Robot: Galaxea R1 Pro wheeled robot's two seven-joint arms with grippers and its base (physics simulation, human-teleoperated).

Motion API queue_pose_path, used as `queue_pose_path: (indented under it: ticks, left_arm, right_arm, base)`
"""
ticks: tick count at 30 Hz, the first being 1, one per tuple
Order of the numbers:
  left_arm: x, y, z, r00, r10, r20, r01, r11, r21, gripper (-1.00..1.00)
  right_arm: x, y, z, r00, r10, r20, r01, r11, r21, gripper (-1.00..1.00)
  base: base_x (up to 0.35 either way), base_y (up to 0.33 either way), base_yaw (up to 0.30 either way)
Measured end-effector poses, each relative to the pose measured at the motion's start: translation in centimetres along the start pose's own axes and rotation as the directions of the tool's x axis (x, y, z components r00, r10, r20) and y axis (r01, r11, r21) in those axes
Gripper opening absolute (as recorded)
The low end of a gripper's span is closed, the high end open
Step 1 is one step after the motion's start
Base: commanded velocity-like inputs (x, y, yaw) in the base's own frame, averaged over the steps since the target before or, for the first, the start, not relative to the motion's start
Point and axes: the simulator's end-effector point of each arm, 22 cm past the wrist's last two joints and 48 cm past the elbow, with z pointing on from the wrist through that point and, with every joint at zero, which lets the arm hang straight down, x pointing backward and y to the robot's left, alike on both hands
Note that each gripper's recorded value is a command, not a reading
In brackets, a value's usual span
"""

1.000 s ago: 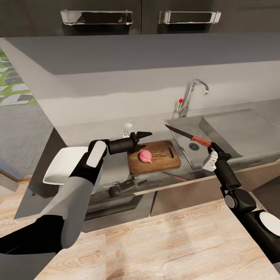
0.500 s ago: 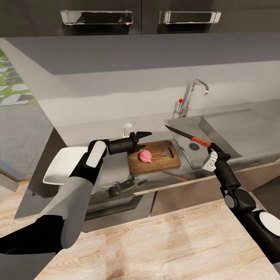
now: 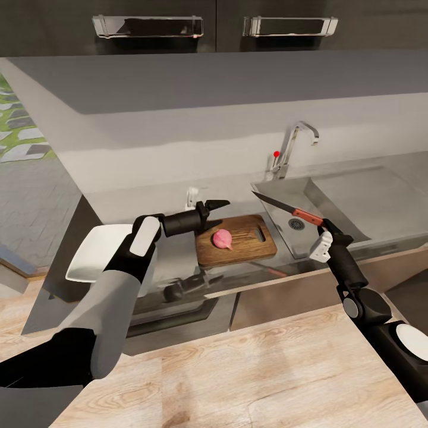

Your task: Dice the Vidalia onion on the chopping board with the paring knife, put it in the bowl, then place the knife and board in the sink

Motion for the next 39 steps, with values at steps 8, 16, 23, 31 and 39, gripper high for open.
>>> queue_pose_path:
  ticks: [8, 16, 23, 31, 39]
  left_arm:
    - [0.1, 0.0, 0.1, 1.000, -0.001, -0.003, 0.001, 1.000, 0.002, 1.00]
    - [0.3, 0.0, 0.2, 1.000, -0.007, -0.007, 0.007, 1.000, 0.004, 1.00]
    - [0.5, 0.2, 0.2, 1.000, -0.013, -0.010, 0.013, 1.000, 0.001, 1.00]
    - [0.8, 1.1, 0.2, 0.999, -0.036, -0.015, 0.036, 0.999, -0.011, 1.00]
    - [0.8, 1.6, -0.1, 0.999, -0.044, -0.014, 0.044, 0.999, -0.016, 1.00]
  right_arm:
    - [0.0, 0.0, 0.0, 1.000, 0.000, -0.001, 0.000, 1.000, -0.001, -1.00]
    - [0.2, 0.2, 0.0, 1.000, -0.001, -0.005, 0.001, 1.000, -0.005, -1.00]
    - [0.4, 0.4, 0.0, 1.000, -0.002, -0.007, 0.002, 1.000, -0.009, -1.00]
    - [0.4, 0.5, 0.0, 1.000, -0.003, -0.008, 0.003, 1.000, -0.011, -1.00]
    - [0.5, 0.6, 0.0, 1.000, -0.003, -0.010, 0.003, 1.000, -0.013, -1.00]
  base:
    - [0.000, 0.000, 0.000]
    - [0.000, 0.000, 0.000]
    - [0.000, 0.000, 0.000]
    - [0.000, 0.000, 0.000]
    - [0.000, 0.000, 0.000]
